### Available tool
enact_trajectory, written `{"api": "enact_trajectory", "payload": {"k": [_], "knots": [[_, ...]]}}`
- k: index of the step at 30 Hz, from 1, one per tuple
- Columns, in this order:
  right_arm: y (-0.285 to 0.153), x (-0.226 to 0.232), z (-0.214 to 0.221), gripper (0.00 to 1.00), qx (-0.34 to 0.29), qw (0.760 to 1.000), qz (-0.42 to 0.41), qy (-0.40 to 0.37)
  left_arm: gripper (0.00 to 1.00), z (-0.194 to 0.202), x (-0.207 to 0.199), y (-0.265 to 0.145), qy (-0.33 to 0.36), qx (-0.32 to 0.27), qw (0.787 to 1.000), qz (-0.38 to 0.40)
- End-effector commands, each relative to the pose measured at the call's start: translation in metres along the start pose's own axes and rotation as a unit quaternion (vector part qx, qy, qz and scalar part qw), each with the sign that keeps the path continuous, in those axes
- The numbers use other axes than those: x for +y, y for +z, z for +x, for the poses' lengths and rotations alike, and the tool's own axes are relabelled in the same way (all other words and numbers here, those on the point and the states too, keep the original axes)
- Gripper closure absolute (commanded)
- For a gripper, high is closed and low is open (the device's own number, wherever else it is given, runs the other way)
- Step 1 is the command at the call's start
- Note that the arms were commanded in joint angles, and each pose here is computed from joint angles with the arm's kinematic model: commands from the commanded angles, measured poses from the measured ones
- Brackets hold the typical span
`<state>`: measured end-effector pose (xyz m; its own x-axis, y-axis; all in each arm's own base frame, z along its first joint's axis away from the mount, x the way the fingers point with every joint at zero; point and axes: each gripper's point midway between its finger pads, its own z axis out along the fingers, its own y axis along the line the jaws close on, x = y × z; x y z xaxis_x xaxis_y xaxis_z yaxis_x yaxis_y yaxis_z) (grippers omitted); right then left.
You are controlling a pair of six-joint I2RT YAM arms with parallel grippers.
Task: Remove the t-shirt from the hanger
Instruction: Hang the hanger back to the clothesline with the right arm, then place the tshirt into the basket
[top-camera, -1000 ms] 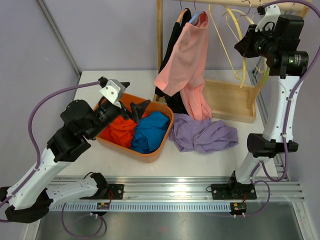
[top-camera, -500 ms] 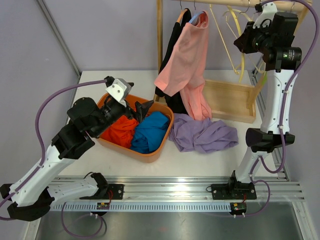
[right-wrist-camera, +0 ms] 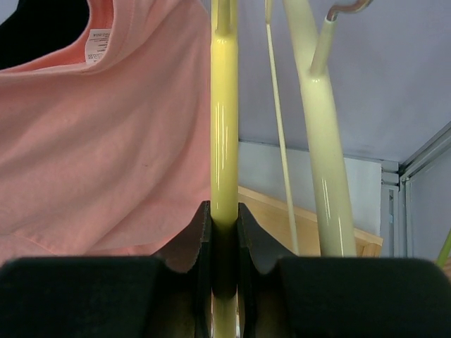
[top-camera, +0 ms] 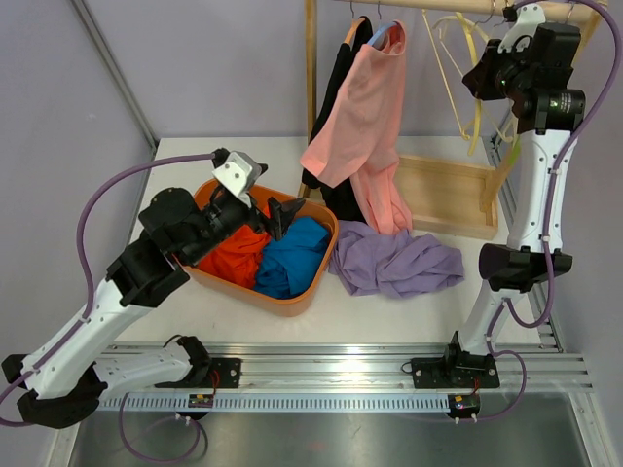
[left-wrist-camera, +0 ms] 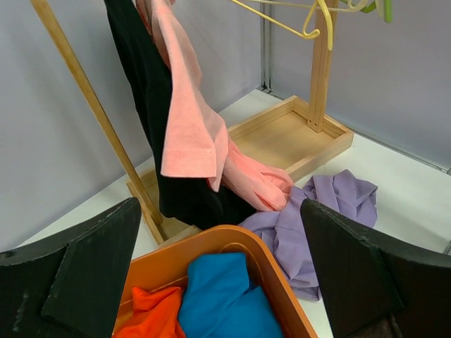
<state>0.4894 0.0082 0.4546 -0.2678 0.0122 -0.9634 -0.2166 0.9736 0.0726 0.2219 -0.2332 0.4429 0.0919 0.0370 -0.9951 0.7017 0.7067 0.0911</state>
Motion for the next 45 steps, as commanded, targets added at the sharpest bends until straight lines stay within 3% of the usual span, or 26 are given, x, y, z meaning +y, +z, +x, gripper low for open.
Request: {"api": "enact_trajectory", "payload": {"k": [1,4,7,8,10,11,17,22,29,34,35,40,42,43,44,45], "knots": [[-0.006,0.000,-0.023,0.98,-0.040,0.999,0.001,-0.011,0.01,-0.004,-0.006,0.006,-0.021,-0.018,1.000,0.012],[-0.012,0.004,-0.022,0.91,-0.039,0.999,-0.007,-0.018,0.01,0.008,-0.011,0.012,-0.031,-0.004,0.999,0.020],[-0.026,0.011,-0.028,0.71,-0.049,0.998,-0.016,-0.035,0.01,0.026,-0.024,0.023,-0.043,0.016,0.998,0.048],[-0.031,0.013,-0.030,0.58,-0.054,0.998,-0.017,-0.039,0.01,0.030,-0.030,0.027,-0.062,0.023,0.996,0.060],[-0.045,0.019,-0.036,0.44,-0.066,0.996,-0.020,-0.054,0.01,0.040,-0.040,0.035,-0.074,0.040,0.993,0.080],[-0.051,0.021,-0.038,0.31,-0.071,0.995,-0.022,-0.061,0.01,0.054,-0.045,0.046,-0.092,0.064,0.990,0.084],[-0.094,0.034,-0.038,0.02,-0.083,0.992,-0.026,-0.092,0.01,0.104,-0.086,0.079,-0.111,0.132,0.975,0.137],[-0.127,0.035,-0.028,0.00,-0.084,0.986,-0.010,-0.144,0.01,0.136,-0.127,0.099,-0.045,0.173,0.966,0.185],[-0.160,0.043,0.034,0.01,-0.033,0.987,-0.033,-0.154,0.01,0.213,-0.179,0.126,0.043,0.255,0.940,0.223],[-0.169,0.051,0.071,0.00,-0.004,0.992,-0.047,-0.116,0.01,0.272,-0.179,0.153,0.063,0.322,0.936,0.129],[-0.171,0.054,0.078,0.01,0.000,0.993,-0.050,-0.108,0.02,0.302,-0.177,0.154,0.074,0.357,0.925,0.109],[-0.177,0.062,0.095,0.01,0.010,0.995,-0.066,-0.075,0.15,0.361,-0.160,0.164,0.099,0.415,0.904,0.019],[-0.180,0.066,0.098,0.01,0.011,0.995,-0.073,-0.069,0.31,0.379,-0.162,0.164,0.102,0.426,0.899,0.017],[-0.181,0.067,0.097,0.01,0.008,0.995,-0.073,-0.068,0.43,0.383,-0.161,0.165,0.101,0.427,0.898,0.015],[-0.182,0.068,0.097,0.01,0.006,0.995,-0.075,-0.065,0.61,0.385,-0.162,0.166,0.099,0.426,0.899,0.012],[-0.183,0.069,0.097,0.00,0.005,0.995,-0.078,-0.065,0.88,0.382,-0.161,0.166,0.097,0.422,0.901,0.009]]}}
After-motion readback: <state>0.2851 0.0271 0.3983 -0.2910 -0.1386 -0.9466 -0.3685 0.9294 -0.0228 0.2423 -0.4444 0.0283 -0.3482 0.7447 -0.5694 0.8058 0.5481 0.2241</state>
